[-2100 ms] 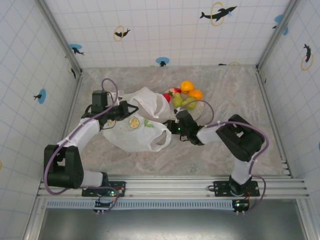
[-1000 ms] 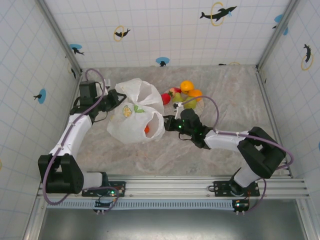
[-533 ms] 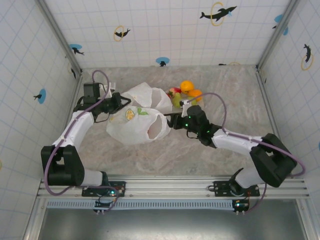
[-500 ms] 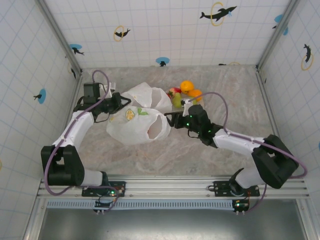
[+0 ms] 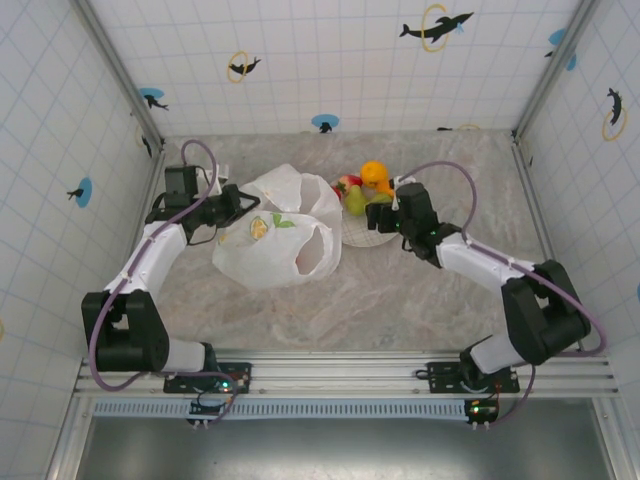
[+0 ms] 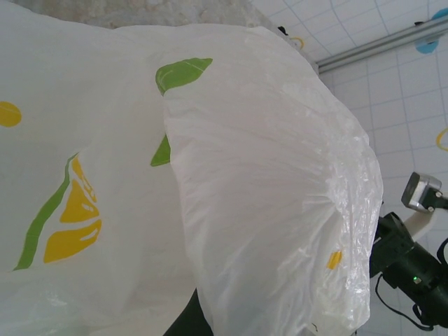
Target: Place the fruits into the plastic bag
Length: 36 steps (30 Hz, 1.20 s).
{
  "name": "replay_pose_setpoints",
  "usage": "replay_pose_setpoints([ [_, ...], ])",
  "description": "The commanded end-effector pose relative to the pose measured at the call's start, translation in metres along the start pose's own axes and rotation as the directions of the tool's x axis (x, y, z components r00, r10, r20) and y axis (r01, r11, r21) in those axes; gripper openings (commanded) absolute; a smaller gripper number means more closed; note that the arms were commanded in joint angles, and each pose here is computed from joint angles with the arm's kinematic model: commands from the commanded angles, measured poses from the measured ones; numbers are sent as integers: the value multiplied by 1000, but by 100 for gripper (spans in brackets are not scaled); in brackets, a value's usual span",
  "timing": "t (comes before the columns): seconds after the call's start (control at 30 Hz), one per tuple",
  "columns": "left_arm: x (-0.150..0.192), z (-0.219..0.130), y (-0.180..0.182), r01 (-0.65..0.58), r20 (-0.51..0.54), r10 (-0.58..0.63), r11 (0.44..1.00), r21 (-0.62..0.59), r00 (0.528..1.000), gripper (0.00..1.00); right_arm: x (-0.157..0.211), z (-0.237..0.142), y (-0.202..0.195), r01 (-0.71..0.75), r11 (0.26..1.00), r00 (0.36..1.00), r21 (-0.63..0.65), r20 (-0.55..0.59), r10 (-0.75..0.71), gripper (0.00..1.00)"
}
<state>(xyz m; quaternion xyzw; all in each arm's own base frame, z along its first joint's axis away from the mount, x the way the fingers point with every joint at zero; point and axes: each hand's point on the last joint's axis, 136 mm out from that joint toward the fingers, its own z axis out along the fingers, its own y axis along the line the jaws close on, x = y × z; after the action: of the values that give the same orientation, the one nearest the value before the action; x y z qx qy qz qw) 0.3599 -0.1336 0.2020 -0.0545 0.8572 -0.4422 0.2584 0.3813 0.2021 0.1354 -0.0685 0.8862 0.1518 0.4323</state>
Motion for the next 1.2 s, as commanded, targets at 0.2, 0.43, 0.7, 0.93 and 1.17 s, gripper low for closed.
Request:
replay_pose_setpoints([
  [0.2,-3,-2,-2,-35,14,34,999,17,999,0,2,19,2,262,964,960,36,-108,-257,93],
  [0.43,-3,-1,-2,-30,12,29,999,23,999,0,5,32,-5,394,918,903,56,-209,-375,96],
  [0.7,-3,-1,-3,-29,9,29,999,34,1000,0,12,47,-5,446,895,843,-22,-325,-429,100],
  [0.93,3,3,2,-1,-9,2,999,49,1000,0,16,56,-13,497,867,805,-14,-365,-467,100],
  [1.17,3,6,4,10,-16,-10,998,54,1000,0,18,67,-12,528,849,778,-35,-380,-500,100],
])
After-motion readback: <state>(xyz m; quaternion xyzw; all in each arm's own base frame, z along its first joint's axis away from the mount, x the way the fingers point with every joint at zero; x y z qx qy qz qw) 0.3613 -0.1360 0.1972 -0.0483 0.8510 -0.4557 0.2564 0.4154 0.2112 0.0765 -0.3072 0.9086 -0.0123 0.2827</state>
